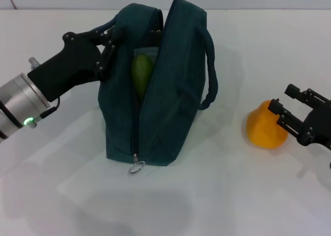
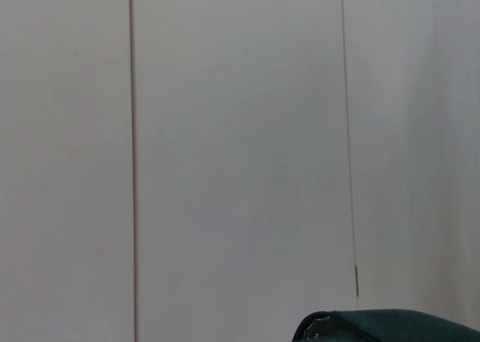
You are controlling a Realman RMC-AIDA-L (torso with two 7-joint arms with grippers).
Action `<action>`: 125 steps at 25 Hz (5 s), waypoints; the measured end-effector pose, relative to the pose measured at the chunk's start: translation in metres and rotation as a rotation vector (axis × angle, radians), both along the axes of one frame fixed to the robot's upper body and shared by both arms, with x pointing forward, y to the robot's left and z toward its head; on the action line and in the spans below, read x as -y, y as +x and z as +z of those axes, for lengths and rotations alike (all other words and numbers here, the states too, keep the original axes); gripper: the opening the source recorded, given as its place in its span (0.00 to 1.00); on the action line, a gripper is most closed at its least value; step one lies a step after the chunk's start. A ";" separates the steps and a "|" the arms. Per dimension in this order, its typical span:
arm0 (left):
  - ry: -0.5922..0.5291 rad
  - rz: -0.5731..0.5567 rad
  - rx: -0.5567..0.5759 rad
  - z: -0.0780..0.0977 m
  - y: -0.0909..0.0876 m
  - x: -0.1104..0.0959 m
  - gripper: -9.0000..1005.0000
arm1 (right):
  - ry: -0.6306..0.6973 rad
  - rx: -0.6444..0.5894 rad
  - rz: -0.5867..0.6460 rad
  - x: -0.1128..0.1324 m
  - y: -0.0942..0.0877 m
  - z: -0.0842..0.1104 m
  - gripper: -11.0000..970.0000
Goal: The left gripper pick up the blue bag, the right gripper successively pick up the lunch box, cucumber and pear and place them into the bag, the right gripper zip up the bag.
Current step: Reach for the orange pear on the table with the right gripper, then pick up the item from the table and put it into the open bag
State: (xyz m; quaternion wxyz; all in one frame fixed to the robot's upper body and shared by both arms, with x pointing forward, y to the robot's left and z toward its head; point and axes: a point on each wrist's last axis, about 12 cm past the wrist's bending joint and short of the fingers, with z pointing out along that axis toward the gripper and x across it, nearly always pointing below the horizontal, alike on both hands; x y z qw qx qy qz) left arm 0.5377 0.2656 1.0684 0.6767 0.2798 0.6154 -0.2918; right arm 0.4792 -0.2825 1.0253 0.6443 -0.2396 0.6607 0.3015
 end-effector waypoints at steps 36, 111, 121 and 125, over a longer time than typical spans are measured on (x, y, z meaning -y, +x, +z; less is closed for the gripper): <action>-0.001 -0.010 -0.003 -0.001 0.001 0.003 0.05 | -0.031 -0.023 0.022 -0.008 0.008 -0.002 0.22; -0.039 -0.079 0.060 0.009 -0.006 0.005 0.05 | 0.058 0.085 0.426 -0.130 0.121 0.118 0.09; -0.039 -0.075 0.063 0.010 -0.006 0.004 0.05 | 0.062 0.067 0.492 -0.126 0.113 0.124 0.10; -0.038 -0.073 0.065 0.010 -0.005 0.004 0.05 | 0.054 0.083 0.504 -0.125 0.111 0.126 0.11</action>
